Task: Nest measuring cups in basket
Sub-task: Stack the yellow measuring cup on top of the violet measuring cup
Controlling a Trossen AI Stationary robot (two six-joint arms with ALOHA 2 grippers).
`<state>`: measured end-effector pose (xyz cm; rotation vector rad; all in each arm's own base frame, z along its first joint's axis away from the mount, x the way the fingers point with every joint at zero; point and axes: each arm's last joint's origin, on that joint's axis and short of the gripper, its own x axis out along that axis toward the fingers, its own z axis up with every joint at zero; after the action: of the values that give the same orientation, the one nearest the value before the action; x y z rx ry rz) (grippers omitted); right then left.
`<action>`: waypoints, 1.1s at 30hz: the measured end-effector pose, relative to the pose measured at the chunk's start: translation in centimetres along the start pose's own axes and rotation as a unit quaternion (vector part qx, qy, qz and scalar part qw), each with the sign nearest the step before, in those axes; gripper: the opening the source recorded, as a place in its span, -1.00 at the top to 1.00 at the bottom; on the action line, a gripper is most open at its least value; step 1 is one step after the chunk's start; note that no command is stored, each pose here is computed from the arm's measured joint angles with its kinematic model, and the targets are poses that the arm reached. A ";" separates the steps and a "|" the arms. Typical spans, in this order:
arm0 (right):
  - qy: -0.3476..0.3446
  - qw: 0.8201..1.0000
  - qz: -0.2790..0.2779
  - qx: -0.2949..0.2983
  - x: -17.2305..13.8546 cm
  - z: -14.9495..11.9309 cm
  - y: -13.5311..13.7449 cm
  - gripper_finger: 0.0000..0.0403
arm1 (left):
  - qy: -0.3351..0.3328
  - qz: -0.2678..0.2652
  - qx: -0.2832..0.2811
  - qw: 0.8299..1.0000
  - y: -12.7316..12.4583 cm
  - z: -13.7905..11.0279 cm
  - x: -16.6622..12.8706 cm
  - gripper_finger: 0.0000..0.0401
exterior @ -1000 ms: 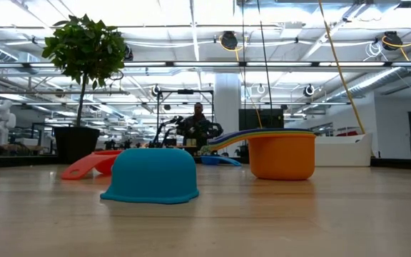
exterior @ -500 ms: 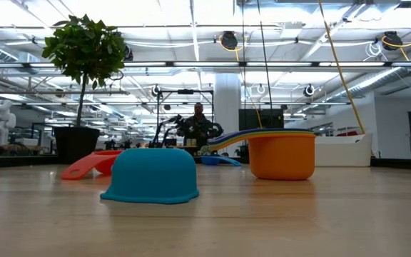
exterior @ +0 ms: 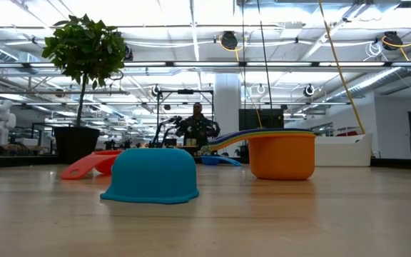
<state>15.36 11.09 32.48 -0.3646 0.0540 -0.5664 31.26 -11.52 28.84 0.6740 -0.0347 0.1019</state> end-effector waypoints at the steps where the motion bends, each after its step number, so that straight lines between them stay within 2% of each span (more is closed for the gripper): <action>1: 0.002 1.000 0.000 0.011 -0.3 0.0 0.0 0.29 | 0.003 0.000 0.003 1.000 -0.5 0.4 -0.3 0.97; 7: -0.007 0.996 0.043 0.076 -2.0 0.1 0.6 0.20 | 0.048 0.004 0.039 0.998 -3.8 2.4 -3.0 0.97; 16: -0.016 0.980 0.120 0.158 -4.9 0.3 1.2 0.20 | 0.093 0.021 0.050 0.994 -9.7 3.8 -6.5 0.97; 19: -0.015 0.972 0.141 0.189 -5.7 0.3 1.5 0.20 | 0.093 0.017 0.070 0.993 -11.7 3.2 -6.3 0.97; 22: -0.014 0.966 0.157 0.205 -6.3 0.1 2.0 0.20 | 0.103 0.009 0.123 0.987 -13.4 2.4 -5.4 0.97; 26: -0.009 0.960 0.169 0.225 -6.8 -0.1 2.7 0.20 | 0.122 -0.004 0.244 0.962 -14.7 1.3 -3.9 0.97; 28: -0.006 0.956 0.175 0.236 -7.1 -0.2 3.3 0.20 | 0.129 -0.004 0.286 0.950 -14.7 1.1 -3.2 0.96; 33: 0.001 0.941 0.202 0.272 -8.4 -0.5 4.4 0.20 | 0.145 0.010 0.296 0.944 -13.6 0.7 -1.6 0.97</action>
<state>10.41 18.83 30.01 0.1881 -0.0281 -0.1577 31.13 -22.62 20.86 1.2548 0.2831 0.2363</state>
